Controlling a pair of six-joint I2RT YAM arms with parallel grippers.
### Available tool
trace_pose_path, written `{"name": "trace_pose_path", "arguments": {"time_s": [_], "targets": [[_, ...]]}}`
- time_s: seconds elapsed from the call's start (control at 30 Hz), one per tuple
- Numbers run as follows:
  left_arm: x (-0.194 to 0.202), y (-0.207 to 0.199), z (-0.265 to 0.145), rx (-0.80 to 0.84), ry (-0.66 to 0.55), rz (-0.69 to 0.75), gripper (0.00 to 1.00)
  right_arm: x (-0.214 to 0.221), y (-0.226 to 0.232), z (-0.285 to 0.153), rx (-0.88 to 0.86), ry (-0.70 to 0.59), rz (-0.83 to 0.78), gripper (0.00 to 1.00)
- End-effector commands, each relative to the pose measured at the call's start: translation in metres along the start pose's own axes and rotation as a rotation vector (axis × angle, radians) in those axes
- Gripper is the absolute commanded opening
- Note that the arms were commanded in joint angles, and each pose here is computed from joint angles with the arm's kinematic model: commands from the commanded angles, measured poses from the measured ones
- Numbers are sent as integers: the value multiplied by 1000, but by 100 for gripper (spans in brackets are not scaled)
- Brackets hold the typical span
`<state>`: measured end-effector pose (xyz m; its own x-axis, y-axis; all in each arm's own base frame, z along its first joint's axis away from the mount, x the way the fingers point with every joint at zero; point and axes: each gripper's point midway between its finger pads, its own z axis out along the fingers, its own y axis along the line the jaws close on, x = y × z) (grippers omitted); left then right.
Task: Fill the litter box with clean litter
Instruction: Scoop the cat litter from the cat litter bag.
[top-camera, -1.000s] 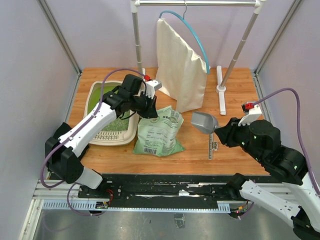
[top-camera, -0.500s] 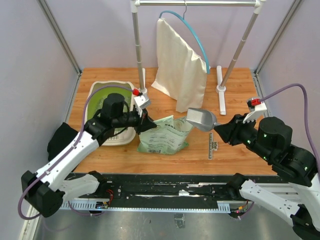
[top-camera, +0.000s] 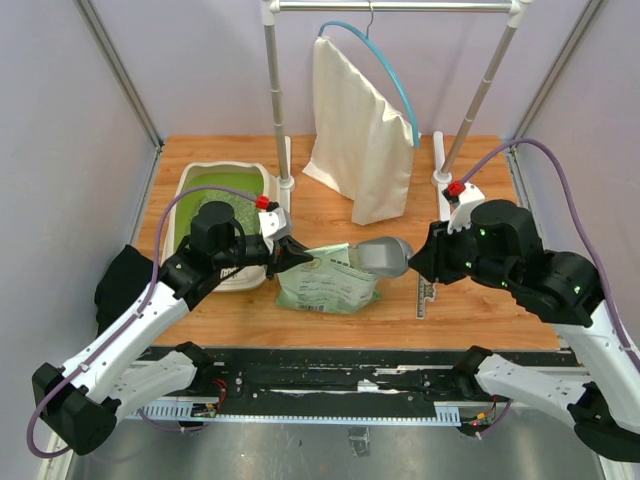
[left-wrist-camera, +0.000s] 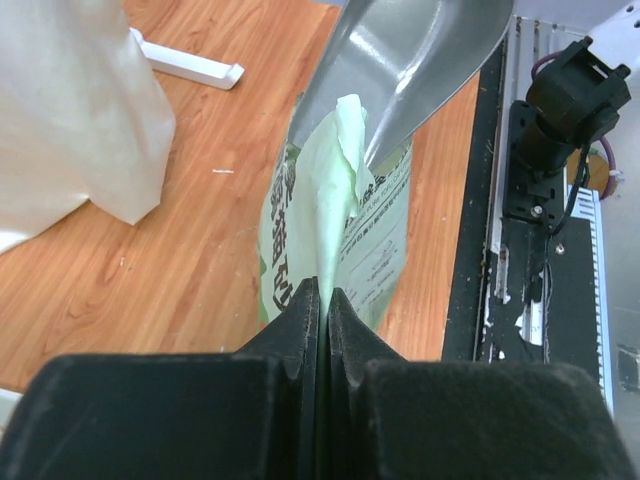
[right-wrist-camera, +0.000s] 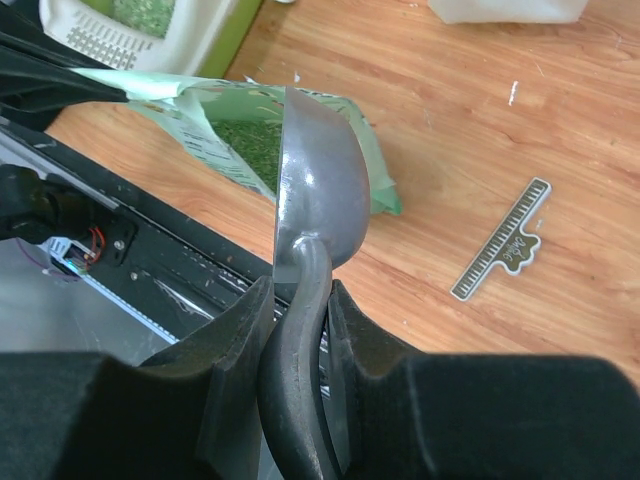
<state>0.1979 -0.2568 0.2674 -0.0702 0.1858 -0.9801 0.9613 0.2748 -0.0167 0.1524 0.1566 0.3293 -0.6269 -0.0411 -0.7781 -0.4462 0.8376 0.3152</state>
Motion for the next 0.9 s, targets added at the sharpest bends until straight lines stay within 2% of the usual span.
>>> {"name": "trace_pose_path", "arguments": {"time_s": [0.0,0.17,0.37,0.6,0.87], "targets": [[-38,-8,-2,46,-115,137,0,-4,-6,-8,23,-12,-28,1],[-32,-9,-3,57,-96,150,0,6,-14,-3,67,68,-57,1],[-28,-3,2,33,-75,137,0,33,-18,19,98,253,-71,1],[-28,-17,18,69,-63,180,0,43,1,51,18,320,-20,1],[-28,-13,20,5,-94,168,1,62,-5,86,65,411,9,1]]}}
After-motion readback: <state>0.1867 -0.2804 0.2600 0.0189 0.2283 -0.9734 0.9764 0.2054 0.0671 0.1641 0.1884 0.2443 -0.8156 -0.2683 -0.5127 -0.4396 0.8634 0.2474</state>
